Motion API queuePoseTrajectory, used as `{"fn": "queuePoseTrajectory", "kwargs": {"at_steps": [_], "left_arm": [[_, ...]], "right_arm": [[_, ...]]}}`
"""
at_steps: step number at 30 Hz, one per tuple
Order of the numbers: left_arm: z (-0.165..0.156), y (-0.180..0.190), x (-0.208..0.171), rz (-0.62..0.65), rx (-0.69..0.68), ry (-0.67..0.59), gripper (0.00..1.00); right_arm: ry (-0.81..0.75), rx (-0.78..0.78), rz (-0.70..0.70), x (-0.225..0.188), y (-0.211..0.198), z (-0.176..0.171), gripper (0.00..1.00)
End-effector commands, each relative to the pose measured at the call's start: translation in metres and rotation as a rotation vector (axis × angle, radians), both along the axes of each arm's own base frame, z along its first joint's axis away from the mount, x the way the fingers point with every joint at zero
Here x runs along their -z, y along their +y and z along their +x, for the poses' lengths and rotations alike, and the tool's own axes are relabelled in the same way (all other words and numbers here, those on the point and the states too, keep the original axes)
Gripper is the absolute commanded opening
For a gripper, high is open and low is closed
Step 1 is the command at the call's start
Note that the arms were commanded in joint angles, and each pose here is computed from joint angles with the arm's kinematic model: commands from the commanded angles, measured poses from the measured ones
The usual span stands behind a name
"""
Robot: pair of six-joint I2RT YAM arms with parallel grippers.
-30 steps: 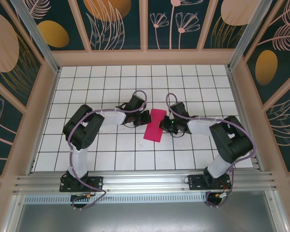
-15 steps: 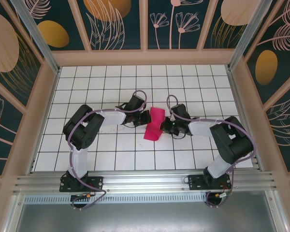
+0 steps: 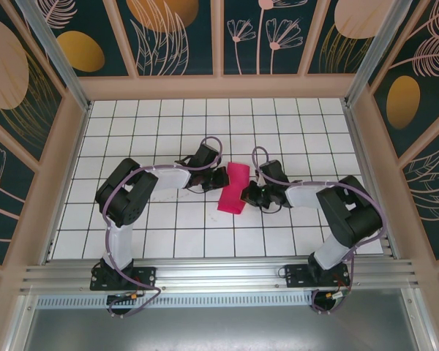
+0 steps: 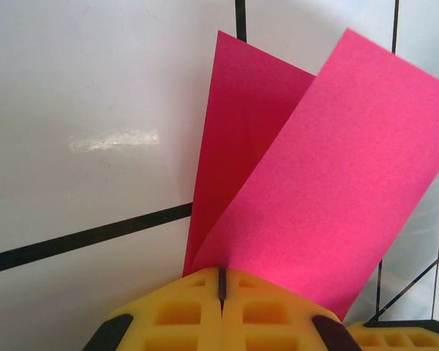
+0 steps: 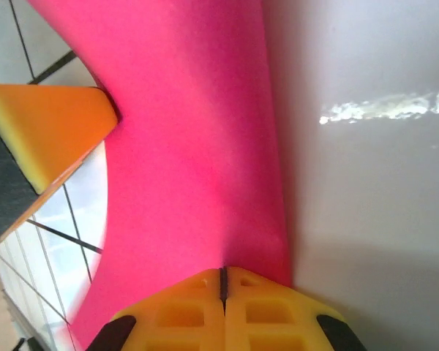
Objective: Fold a paper plane with a square sheet of paper (pick it up from the middle)
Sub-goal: Fold the square sheet of paper in half at the center of the table.
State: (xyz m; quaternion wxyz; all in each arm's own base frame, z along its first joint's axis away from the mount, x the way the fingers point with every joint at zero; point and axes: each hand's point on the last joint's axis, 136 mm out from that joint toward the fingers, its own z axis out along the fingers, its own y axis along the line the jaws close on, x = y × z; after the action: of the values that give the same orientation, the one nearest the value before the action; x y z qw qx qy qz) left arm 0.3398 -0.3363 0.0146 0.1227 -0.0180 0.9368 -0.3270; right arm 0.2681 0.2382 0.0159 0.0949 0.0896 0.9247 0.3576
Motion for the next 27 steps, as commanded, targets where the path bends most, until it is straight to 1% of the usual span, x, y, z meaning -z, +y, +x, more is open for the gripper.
{"fn": "queuePoseTrajectory", "kwargs": {"at_steps": [1, 3, 6, 10, 13, 15, 20, 24, 27], "left_arm": [[-0.014, 0.018, 0.032, 0.112, 0.001, 0.066, 0.0], [-0.015, 0.019, 0.033, 0.115, 0.002, 0.067, 0.0], [-0.015, 0.019, 0.032, 0.115, 0.003, 0.065, 0.0], [-0.014, 0.019, 0.032, 0.118, 0.0, 0.06, 0.0], [-0.014, 0.02, 0.031, 0.119, -0.001, 0.057, 0.0], [-0.015, 0.019, 0.03, 0.115, -0.001, 0.058, 0.0], [-0.015, 0.019, 0.03, 0.114, -0.001, 0.058, 0.0], [-0.014, 0.019, 0.03, 0.113, 0.002, 0.058, 0.0], [-0.015, 0.019, 0.03, 0.111, 0.003, 0.059, 0.0]], "right_arm": [[0.085, 0.001, -0.072, 0.031, -0.012, -0.02, 0.02], [0.093, 0.008, -0.1, 0.033, -0.016, -0.021, 0.02], [0.052, 0.012, -0.105, 0.018, -0.016, -0.014, 0.02], [0.0, -0.019, -0.042, -0.013, -0.001, -0.006, 0.03], [-0.012, -0.042, 0.021, -0.025, 0.011, -0.007, 0.03], [0.003, -0.038, 0.051, -0.023, 0.013, -0.01, 0.03], [0.053, -0.019, 0.053, 0.0, 0.007, -0.024, 0.03], [0.088, 0.032, -0.089, 0.024, -0.016, -0.029, 0.03], [0.063, 0.022, -0.075, 0.014, -0.014, -0.026, 0.03]]}}
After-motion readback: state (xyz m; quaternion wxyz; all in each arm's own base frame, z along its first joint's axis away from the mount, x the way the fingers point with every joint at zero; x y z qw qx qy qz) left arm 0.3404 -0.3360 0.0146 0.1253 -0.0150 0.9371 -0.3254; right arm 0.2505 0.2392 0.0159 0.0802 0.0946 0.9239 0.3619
